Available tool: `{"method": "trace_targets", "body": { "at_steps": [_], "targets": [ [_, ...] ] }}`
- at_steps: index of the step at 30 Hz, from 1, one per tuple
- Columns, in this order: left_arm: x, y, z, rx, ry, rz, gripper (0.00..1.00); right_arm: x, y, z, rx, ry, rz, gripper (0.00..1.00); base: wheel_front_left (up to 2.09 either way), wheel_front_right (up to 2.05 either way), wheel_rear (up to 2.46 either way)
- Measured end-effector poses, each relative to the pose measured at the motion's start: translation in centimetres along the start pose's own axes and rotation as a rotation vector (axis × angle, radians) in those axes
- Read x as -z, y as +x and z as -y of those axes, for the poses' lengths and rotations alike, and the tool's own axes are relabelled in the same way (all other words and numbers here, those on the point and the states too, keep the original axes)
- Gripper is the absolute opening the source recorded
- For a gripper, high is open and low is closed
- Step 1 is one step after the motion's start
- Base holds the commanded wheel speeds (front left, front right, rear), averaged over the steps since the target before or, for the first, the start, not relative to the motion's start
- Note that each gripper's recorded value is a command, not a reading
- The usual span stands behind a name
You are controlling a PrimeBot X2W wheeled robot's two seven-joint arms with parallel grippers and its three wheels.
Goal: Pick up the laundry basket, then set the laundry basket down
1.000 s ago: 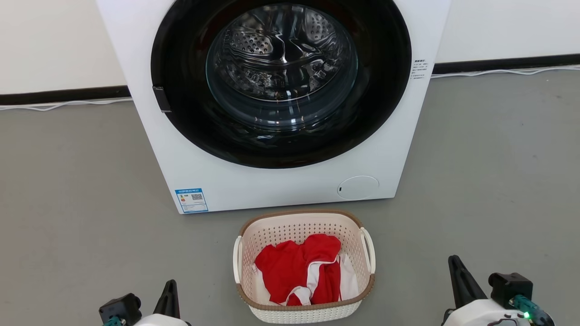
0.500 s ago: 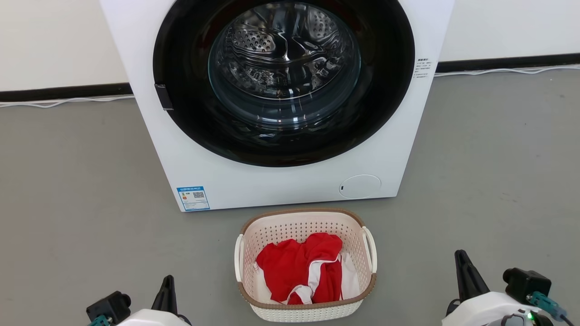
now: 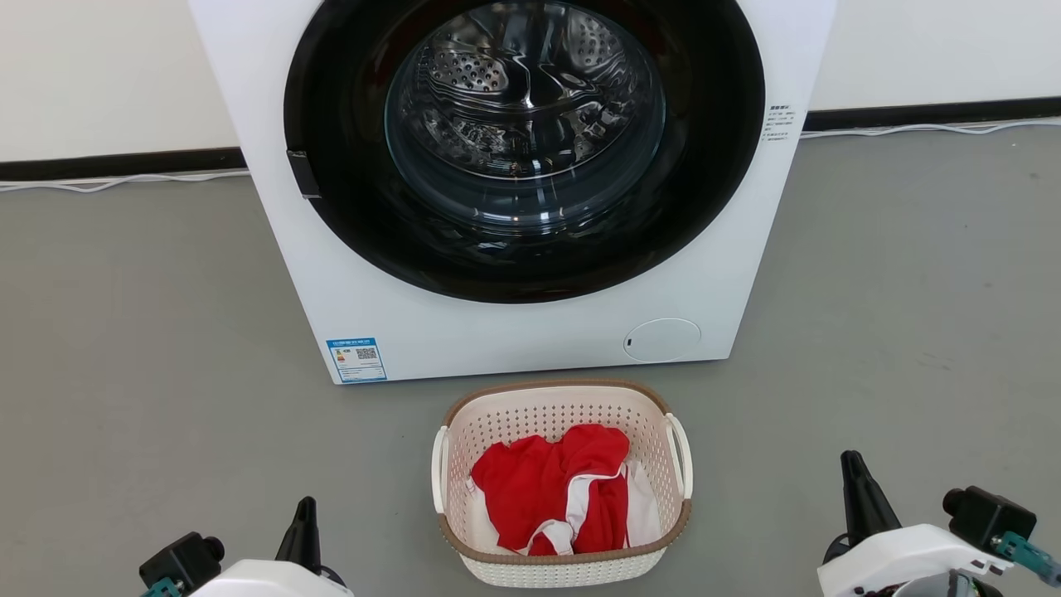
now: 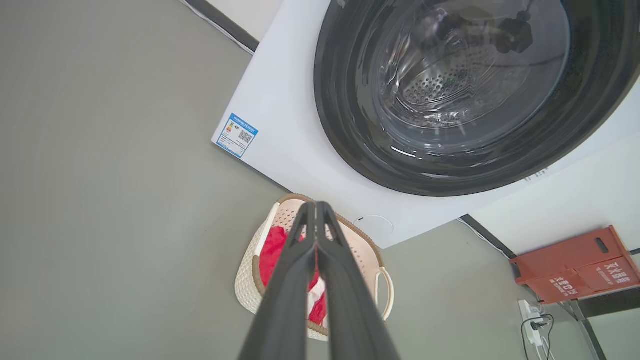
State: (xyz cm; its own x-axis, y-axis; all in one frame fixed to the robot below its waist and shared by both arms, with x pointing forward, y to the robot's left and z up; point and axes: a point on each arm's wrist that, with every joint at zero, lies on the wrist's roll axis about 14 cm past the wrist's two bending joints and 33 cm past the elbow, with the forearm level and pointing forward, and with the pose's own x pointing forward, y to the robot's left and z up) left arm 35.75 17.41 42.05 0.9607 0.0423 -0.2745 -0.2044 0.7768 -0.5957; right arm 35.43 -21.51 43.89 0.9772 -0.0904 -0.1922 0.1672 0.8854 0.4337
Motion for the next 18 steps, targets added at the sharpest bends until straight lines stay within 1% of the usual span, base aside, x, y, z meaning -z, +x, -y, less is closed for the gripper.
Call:
{"method": "trace_targets", "body": {
  "at_steps": [18],
  "targets": [
    [-0.76, 0.13, 0.12, 0.005, -0.19, -0.003, 0.0, -0.84, 0.4, -0.23, 0.005, 0.231, 0.013, 0.0, 0.0, 0.0, 0.0]
  ]
}}
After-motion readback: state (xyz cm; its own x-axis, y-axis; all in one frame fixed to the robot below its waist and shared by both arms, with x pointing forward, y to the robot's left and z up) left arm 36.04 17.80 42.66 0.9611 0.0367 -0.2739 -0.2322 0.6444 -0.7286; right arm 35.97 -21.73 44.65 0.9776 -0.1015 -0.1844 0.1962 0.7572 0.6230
